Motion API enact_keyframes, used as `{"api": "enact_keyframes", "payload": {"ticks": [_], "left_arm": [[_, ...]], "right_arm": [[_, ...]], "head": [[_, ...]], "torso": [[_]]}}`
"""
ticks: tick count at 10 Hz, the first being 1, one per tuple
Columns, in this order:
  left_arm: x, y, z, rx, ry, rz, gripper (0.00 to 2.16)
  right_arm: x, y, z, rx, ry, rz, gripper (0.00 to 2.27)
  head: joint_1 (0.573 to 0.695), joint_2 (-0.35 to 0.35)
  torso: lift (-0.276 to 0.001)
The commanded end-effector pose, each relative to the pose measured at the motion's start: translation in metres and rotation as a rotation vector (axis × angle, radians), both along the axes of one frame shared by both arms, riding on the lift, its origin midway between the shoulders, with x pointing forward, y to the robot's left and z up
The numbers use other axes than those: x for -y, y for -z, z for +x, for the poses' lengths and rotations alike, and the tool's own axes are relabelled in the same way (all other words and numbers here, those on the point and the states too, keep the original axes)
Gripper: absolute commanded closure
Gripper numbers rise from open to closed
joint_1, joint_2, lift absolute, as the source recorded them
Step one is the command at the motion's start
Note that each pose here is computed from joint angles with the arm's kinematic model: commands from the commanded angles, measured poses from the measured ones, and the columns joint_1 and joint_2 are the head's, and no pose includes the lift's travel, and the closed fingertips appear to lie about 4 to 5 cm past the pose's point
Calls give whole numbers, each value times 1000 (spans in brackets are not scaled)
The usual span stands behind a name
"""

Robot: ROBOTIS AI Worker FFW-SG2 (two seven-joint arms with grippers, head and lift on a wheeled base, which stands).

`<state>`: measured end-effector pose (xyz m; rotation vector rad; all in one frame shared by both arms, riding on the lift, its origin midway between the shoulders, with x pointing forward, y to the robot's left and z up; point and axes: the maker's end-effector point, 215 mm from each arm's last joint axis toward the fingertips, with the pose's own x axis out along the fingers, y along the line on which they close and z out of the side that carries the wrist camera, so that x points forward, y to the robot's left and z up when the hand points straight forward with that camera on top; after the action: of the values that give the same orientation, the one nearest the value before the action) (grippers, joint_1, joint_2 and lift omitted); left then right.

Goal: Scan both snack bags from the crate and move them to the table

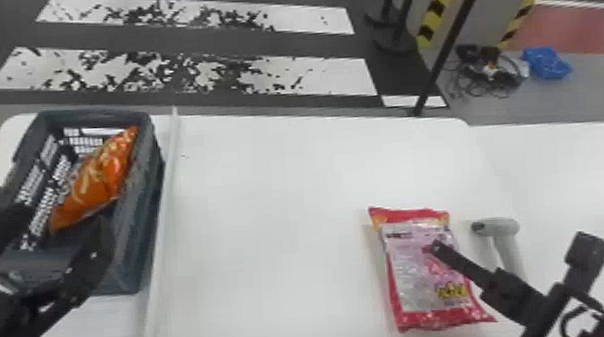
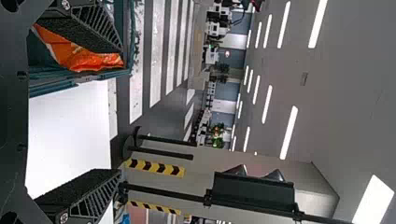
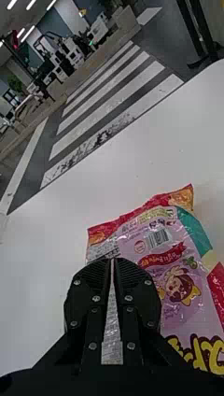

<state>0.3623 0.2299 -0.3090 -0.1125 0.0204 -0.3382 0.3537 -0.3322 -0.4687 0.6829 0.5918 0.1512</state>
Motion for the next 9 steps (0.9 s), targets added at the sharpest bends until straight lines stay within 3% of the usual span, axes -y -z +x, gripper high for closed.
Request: {"api": "enact_keyframes", "payload": {"ticks": [1,3,5,7,9], "left_arm": [[0,-3,0,11,2,3,80],[-2,-2,3,14,1,9,80],[-8,6,5,6,0,24,80],[-18,9,2,-1,-6,45,80],[-27,13,1,-10,-18,55,80]], "right_arm": [[19,-33,-15,39,2,5,103],[75,-39,-32,44,44,-105,103],[128,-28,-38,43,67,-279,83],[162,-8,-28,56,50,-386,83],[171,6,-17,84,-12,-446,83]], "head": [[695,-164],[695,-198],[695,-296],[695,-350],[695,-350]], "torso": [[-87],[-87],[-87],[-87],[-87]]}}
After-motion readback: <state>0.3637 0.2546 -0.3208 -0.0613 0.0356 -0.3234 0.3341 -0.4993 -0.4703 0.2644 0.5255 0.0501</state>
